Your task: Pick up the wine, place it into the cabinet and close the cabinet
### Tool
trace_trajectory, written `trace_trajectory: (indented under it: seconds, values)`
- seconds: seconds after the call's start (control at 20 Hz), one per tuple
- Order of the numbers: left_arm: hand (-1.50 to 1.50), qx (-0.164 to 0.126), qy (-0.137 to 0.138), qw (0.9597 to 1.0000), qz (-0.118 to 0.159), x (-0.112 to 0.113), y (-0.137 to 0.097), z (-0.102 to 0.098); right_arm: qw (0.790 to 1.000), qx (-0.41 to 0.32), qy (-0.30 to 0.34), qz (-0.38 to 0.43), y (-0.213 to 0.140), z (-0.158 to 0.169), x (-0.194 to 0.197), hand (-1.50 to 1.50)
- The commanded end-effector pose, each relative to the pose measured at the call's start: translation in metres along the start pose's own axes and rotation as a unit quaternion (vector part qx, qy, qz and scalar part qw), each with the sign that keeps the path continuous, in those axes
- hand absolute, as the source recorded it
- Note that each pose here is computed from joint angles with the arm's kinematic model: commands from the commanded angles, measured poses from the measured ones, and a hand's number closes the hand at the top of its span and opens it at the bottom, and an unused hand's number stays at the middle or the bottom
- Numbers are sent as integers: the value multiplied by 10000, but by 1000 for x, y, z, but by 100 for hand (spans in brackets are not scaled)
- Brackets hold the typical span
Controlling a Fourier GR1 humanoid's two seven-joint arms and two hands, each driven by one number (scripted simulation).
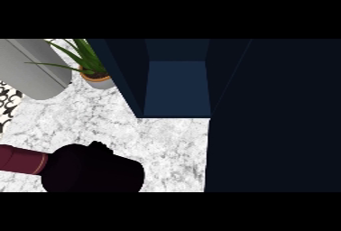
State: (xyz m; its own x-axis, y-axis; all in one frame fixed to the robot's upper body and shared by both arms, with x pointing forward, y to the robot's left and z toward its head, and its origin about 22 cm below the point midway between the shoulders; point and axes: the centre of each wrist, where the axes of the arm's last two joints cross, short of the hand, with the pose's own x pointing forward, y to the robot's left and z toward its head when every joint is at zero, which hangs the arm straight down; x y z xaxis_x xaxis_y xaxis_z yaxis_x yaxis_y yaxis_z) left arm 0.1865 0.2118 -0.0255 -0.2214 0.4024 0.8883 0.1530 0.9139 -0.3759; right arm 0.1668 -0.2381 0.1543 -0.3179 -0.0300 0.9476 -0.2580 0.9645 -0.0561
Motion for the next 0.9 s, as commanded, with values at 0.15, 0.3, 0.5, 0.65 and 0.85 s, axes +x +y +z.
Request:
trace_trajectory:
  seconds: [0.15,0.3,0.5,0.65,0.85]
  values:
    - [150,29,-40,9998,198,25,-55,-43,10000,4,-69,-3,-12,-8,3,-150]
    - [150,-58,-27,10000,64,41,-62,-86,9999,-14,-77,-64,3,9,1,-150]
    - [150,-19,-96,9999,-99,22,-56,-82,10000,-30,0,-44,-8,5,-10,-150]
    - [150,-3,-234,9990,-372,18,-81,-108,10000,-38,6,-32,-8,-5,-30,-150]
    - [150,-140,-226,9976,-638,20,-104,-129,10000,2,-6,-4,-23,0,-3,-150]
